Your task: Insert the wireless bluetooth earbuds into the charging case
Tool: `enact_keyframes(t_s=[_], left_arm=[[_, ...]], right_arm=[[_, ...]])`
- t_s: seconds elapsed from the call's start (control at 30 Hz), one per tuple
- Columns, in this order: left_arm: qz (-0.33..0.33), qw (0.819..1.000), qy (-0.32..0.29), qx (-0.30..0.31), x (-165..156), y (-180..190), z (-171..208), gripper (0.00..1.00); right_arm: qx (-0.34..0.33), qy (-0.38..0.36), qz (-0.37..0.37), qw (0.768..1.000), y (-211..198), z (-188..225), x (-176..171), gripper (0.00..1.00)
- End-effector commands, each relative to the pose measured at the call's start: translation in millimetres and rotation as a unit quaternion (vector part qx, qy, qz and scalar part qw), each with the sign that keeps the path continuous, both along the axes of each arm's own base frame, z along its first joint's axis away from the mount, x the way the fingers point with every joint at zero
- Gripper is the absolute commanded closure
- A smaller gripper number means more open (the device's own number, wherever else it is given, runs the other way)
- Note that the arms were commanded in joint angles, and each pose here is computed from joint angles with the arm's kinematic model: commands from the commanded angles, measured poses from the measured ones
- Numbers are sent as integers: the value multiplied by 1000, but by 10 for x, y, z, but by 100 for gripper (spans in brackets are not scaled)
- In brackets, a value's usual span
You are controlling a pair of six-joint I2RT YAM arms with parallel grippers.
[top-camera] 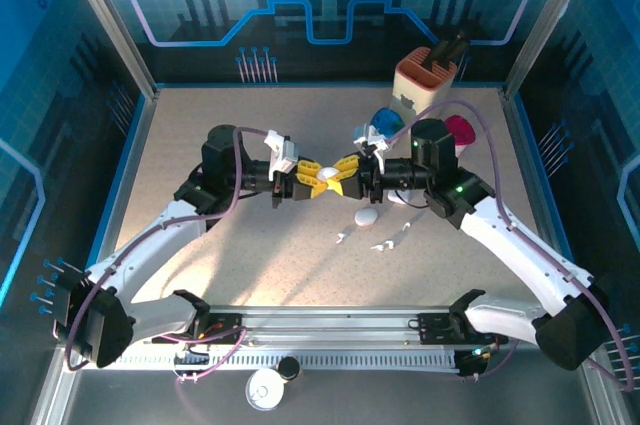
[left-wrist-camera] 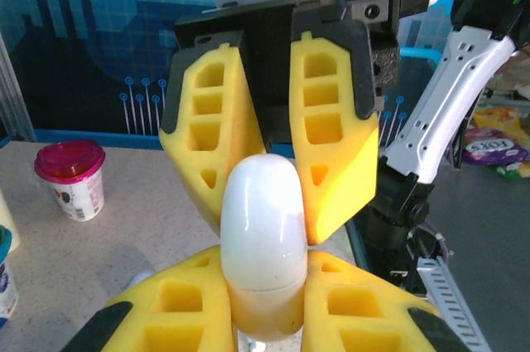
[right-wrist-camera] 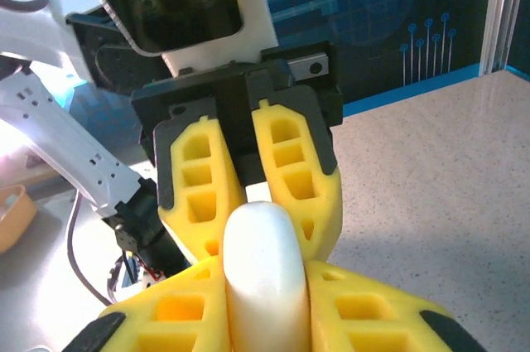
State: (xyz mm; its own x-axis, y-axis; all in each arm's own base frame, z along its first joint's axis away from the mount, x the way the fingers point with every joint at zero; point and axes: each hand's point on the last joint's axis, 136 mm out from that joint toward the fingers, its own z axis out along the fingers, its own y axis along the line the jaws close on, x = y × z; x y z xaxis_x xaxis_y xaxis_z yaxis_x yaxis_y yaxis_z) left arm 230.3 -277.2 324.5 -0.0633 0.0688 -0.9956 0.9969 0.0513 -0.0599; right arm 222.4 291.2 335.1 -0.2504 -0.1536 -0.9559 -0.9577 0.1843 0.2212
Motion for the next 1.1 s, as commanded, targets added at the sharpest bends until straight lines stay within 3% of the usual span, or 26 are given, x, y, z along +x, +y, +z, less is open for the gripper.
enact_keyframes(t_s=[0.0, 0.1, 0.13, 0.4, 0.53, 0.8, 0.9, 1.0, 1.07], left_arm=[[-26, 1000, -1, -12, -48, -40, 153, 86], [-21, 1000, 13, -11, -7, -52, 134, 66], [-21, 1000, 17, -11, -4, -55, 131, 64], [-11, 999, 36, -10, 44, -63, 95, 64], [-11, 999, 34, -16, 45, -64, 137, 69], [-7, 999, 31, -27, 56, -63, 205, 64], [-9, 999, 34, -28, 56, -64, 213, 67], [-10, 999, 38, -24, 56, -69, 166, 82], [-10, 999, 37, -23, 59, -70, 139, 91]], right_arm=[[7, -24, 14, 1000, 6, 151, -68, 93], [15, -33, 9, 999, -7, 209, -71, 98], [18, -35, 7, 999, -8, 219, -65, 99], [46, -44, 6, 998, -10, 317, -74, 100], [41, -36, 11, 998, 2, 273, -84, 100], [32, -32, 6, 999, 10, 189, -50, 100], [31, -32, 6, 999, 13, 188, -41, 100], [35, -33, 6, 999, 15, 215, -41, 100], [36, -34, -2, 999, 8, 238, -21, 89]])
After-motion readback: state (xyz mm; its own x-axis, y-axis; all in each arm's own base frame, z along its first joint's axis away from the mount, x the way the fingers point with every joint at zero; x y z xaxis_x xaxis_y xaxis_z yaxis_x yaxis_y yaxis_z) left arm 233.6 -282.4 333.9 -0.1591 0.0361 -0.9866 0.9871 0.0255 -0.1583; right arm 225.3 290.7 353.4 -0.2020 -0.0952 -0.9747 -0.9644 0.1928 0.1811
